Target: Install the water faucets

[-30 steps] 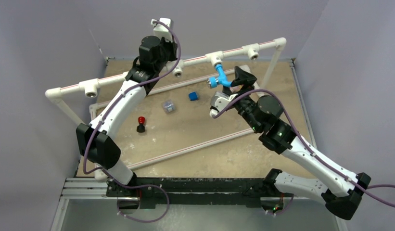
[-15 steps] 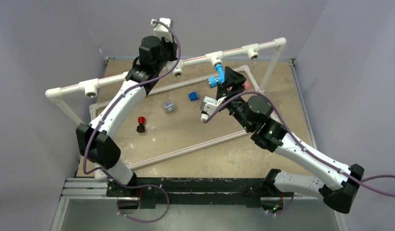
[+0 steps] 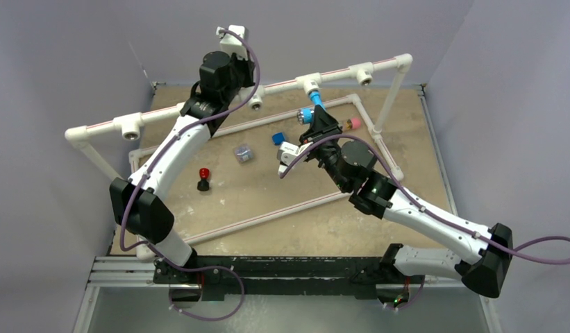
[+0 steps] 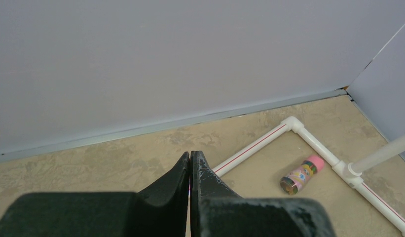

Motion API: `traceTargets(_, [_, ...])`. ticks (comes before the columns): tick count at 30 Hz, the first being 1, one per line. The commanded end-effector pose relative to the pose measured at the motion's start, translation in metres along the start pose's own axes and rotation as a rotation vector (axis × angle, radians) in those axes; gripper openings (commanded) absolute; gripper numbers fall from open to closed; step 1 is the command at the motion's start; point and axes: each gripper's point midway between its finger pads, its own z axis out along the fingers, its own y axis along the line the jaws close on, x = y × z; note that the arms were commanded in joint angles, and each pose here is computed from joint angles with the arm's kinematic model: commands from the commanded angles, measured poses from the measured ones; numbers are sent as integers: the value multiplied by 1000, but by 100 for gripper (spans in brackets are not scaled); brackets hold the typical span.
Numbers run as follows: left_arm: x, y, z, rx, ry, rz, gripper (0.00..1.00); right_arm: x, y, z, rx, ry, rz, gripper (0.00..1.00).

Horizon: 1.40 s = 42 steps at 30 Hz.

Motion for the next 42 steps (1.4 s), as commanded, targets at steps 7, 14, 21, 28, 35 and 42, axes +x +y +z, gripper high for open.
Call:
traceTargets(7, [66, -3, 2, 13, 189, 36, 0, -16, -19, 3, 146, -63, 339, 0])
traceTargets(14, [62, -3, 1, 15, 182, 32, 0, -30, -13, -1, 242, -176, 1046, 0])
traceTargets(21, [59, -3, 0, 11, 175, 27, 0, -23, 11, 1, 348, -159, 1696, 0])
traceTargets(28, [42, -2, -1, -2, 144, 25, 0, 2, 7, 5, 512, -101, 2138, 0])
traceTargets(35, [14, 4, 3, -50, 90, 23, 0, 9, 11, 8, 462, -132, 2582, 0])
traceTargets(42, [-36, 6, 5, -79, -15, 16, 0, 22, 12, 7, 479, -115, 2714, 0])
